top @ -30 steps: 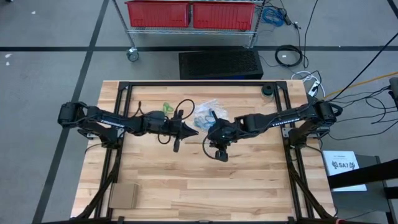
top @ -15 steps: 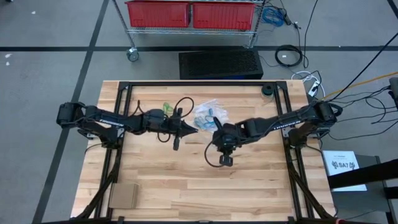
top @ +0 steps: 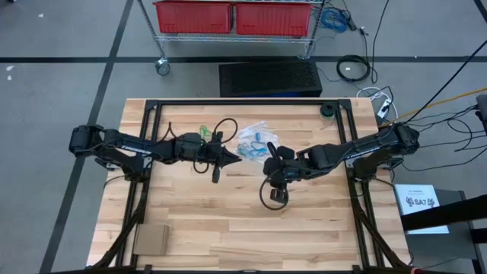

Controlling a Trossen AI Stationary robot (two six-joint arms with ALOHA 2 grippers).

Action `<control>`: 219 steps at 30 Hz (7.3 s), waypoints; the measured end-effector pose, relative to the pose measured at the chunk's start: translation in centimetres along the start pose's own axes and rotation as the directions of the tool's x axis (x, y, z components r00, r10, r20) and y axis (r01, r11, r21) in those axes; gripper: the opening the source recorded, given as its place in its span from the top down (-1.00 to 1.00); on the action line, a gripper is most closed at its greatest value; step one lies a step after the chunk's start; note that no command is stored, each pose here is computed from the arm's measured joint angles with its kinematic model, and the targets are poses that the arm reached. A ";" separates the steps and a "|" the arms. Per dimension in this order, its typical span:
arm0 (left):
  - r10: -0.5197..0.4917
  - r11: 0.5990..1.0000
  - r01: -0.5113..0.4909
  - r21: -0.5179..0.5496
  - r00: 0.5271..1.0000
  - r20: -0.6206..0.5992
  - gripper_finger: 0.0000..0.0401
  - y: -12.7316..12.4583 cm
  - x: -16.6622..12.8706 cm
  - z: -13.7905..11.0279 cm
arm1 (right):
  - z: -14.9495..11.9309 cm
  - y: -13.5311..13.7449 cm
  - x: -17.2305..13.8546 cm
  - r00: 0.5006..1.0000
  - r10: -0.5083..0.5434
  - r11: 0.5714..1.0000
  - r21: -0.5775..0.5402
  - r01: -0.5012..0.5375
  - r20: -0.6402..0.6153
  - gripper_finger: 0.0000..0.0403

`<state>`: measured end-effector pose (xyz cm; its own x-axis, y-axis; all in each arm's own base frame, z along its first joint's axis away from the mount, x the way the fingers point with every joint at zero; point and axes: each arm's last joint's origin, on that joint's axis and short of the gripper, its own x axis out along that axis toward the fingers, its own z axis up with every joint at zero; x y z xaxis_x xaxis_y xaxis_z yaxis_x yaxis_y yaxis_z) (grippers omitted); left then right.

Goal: Sort rubber bands
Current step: Open the left transparent zip lock bag

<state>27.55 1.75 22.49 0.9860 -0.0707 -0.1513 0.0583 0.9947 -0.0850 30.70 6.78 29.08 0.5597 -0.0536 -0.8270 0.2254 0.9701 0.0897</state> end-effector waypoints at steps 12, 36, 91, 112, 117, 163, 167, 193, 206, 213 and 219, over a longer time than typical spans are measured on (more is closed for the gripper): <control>-0.002 1.000 0.002 0.000 1.000 -0.004 1.00 0.0 0.0 0.0 | 2.1 -0.8 -0.4 0.956 -0.207 0.968 -0.096 0.231 0.208 0.96; -0.009 1.000 0.009 -0.003 1.000 -0.019 1.00 -0.1 0.0 -0.2 | 2.6 -0.8 2.0 0.968 -0.181 0.974 -0.104 0.201 0.172 1.00; -0.009 1.000 0.009 -0.003 1.000 -0.022 1.00 -0.1 0.0 -0.2 | 2.6 -1.4 2.3 0.950 -0.259 0.952 -0.122 0.282 0.173 1.00; -0.008 1.000 0.008 -0.004 1.000 -0.025 1.00 -0.1 0.0 -0.3 | 3.1 -0.7 5.6 0.968 -0.191 0.968 -0.131 0.213 0.162 1.00; -0.009 1.000 0.009 -0.006 1.000 -0.026 1.00 -0.1 0.0 -0.3 | 3.6 -1.3 5.0 0.946 -0.241 0.966 -0.042 0.256 0.217 1.00; 0.007 1.000 -0.007 0.001 0.999 -0.044 1.00 -1.2 0.2 -0.5 | 0.0 -4.0 9.3 0.832 -0.045 0.993 0.114 -0.023 0.553 0.37; 0.006 1.000 -0.006 0.001 0.999 -0.042 1.00 -1.2 0.2 -0.5 | 0.0 -3.5 9.2 0.828 -0.011 0.997 0.073 -0.037 0.560 0.79; 0.024 1.000 -0.025 0.016 0.999 0.041 1.00 -2.6 0.3 0.2 | 1.0 -3.4 9.8 0.753 0.034 0.994 0.055 -0.093 0.657 0.33; -0.049 0.999 0.047 0.025 0.995 0.083 1.00 -3.7 0.3 0.7 | 0.5 -2.1 9.8 0.765 0.117 0.981 0.044 -0.186 0.633 -0.16; -0.057 0.998 0.053 0.044 0.995 0.080 1.00 -3.9 0.3 0.7 | 0.4 -1.1 9.3 0.764 0.141 0.982 0.009 -0.189 0.629 -0.25; -0.051 0.998 0.049 0.051 0.997 0.050 1.00 -3.8 0.3 0.4 | 0.6 -1.2 8.1 0.804 0.124 0.988 -0.002 -0.151 0.582 -0.25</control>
<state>27.74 -2.02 23.19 0.9883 -0.1178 -0.0969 0.1141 0.9926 -0.0424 35.44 5.08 22.60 0.9418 -0.0599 -0.3309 0.1362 0.9676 0.2125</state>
